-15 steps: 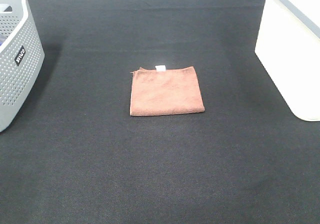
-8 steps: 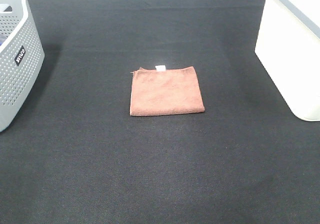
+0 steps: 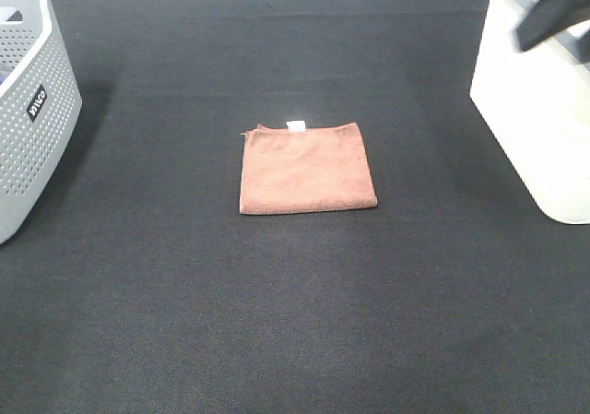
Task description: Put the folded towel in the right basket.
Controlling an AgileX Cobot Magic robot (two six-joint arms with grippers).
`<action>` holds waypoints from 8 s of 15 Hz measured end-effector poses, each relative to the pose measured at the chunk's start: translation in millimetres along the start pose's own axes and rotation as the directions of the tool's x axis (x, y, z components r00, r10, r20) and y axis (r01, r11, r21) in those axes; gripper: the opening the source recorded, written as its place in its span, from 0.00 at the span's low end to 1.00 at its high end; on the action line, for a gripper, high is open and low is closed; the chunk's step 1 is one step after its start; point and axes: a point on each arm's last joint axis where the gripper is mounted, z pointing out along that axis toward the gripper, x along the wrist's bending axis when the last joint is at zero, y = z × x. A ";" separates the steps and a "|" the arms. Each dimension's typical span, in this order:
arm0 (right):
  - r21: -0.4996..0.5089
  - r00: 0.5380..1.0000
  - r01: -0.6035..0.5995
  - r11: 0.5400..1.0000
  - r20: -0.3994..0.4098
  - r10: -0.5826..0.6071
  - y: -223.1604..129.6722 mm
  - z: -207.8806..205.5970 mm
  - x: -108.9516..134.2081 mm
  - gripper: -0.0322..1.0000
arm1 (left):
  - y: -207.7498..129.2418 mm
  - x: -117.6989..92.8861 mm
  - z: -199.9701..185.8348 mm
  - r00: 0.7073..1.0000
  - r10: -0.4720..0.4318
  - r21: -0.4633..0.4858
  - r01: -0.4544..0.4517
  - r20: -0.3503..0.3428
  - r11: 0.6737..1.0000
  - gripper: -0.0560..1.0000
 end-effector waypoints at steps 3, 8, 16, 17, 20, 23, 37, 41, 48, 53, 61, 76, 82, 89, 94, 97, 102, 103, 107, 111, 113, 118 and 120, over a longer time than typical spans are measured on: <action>0.109 0.997 0.061 0.992 -0.047 -0.056 18.9 60.6 24.7 0.64 | 0.0 0.0 0.0 1.000 0.000 0.000 0.000 0.000 1.000 0.88; 0.205 0.998 0.029 0.978 -0.066 -0.016 39.2 124.1 19.3 0.64 | 0.0 0.0 0.0 1.000 0.000 0.000 0.000 0.000 1.000 0.88; 0.348 0.987 -0.013 0.937 -0.148 0.068 54.2 239.3 1.2 0.64 | 0.0 0.0 0.0 1.000 0.000 0.000 0.000 0.000 1.000 0.88; 0.355 0.986 -0.003 0.935 -0.153 0.061 53.5 254.6 -2.7 0.64 | 0.0 0.0 0.0 1.000 0.000 0.000 0.000 0.000 1.000 0.88; 0.348 0.988 -0.004 0.937 -0.146 0.059 51.6 272.5 -8.2 0.64 | 0.0 0.0 0.0 1.000 0.000 0.000 0.000 0.000 1.000 0.88; 0.333 0.989 -0.006 0.943 -0.136 0.055 48.6 288.1 -13.6 0.64 | 0.0 0.0 0.0 1.000 0.000 0.000 0.000 0.000 1.000 0.88; 0.295 0.972 -0.010 0.955 -0.222 0.078 41.9 315.5 -14.4 0.39 | 0.0 0.0 0.0 1.000 0.000 0.000 0.000 0.000 1.000 0.88; 0.292 0.971 -0.011 0.956 -0.226 0.080 42.6 315.3 -13.9 0.04 | 0.0 0.0 0.0 1.000 0.000 0.000 0.000 0.000 1.000 0.88; 0.154 0.975 0.085 0.984 -0.217 -0.050 85.6 251.4 5.1 0.04 | 0.0 0.0 0.0 1.000 0.000 0.000 0.000 0.000 1.000 0.88; 0.035 0.976 0.155 0.987 -0.161 -0.147 118.2 168.0 25.7 0.04 | 0.0 0.0 0.0 1.000 0.000 0.000 0.000 0.000 1.000 0.88; -0.204 0.997 0.044 0.978 0.066 -0.032 152.5 7.1 -38.2 0.04 | 0.0 0.0 0.0 1.000 0.000 0.000 0.000 0.000 1.000 0.88; -0.173 0.899 -0.246 0.954 0.327 0.292 129.8 11.3 -187.8 0.08 | 0.0 0.0 0.0 1.000 0.000 0.000 0.000 0.000 1.000 0.88; -0.127 0.894 -0.291 0.948 0.318 0.317 125.4 20.6 -190.7 0.68 | 0.0 0.0 0.0 1.000 0.000 0.000 0.000 0.000 1.000 0.88; -0.193 0.949 -0.183 0.964 0.222 0.224 138.1 -18.3 -118.3 0.72 | 0.0 0.0 0.0 1.000 0.000 0.000 0.000 0.000 1.000 0.88; -0.197 0.973 -0.042 0.980 0.216 0.085 120.2 -51.3 -40.2 0.72 | 0.0 0.0 0.0 1.000 0.000 0.000 0.000 0.000 1.000 0.88; -0.146 0.970 -0.066 0.987 0.222 0.098 77.9 -68.3 -29.3 0.72 | 0.0 0.0 0.0 1.000 0.000 0.000 0.000 0.000 1.000 0.88; -0.032 0.960 -0.104 0.994 0.257 0.109 -10.6 -76.5 -21.2 0.72 | 0.0 0.0 0.0 1.000 0.000 0.000 0.000 0.000 1.000 0.88; 0.003 0.958 -0.114 0.993 0.266 0.109 -35.2 -74.4 -20.7 0.72 | 0.0 0.0 0.0 1.000 0.000 0.000 0.000 0.000 1.000 0.88; 0.103 0.947 -0.138 0.985 0.303 0.101 -124.8 -63.6 -20.6 0.72 | 0.0 0.0 0.0 1.000 0.000 0.000 0.000 0.000 1.000 0.88; 0.034 0.942 -0.087 0.996 0.329 0.071 -205.0 -65.6 -15.3 0.72 | 0.0 0.0 0.0 1.000 0.000 0.000 0.000 0.000 1.000 0.88; -0.096 0.941 -0.026 0.995 0.333 0.057 -226.9 -69.1 -12.0 0.72 | 0.0 0.0 0.0 1.000 0.000 0.000 0.000 0.000 1.000 0.88; -0.414 0.940 0.133 0.901 0.339 0.018 -269.8 -92.1 2.8 0.72 | 0.0 0.0 0.0 1.000 0.000 0.000 0.000 0.000 1.000 0.88; -0.485 0.937 0.183 0.855 0.349 -0.003 -282.3 -99.0 7.3 0.72 | 0.0 0.0 0.0 1.000 0.000 0.000 0.000 0.000 1.000 0.88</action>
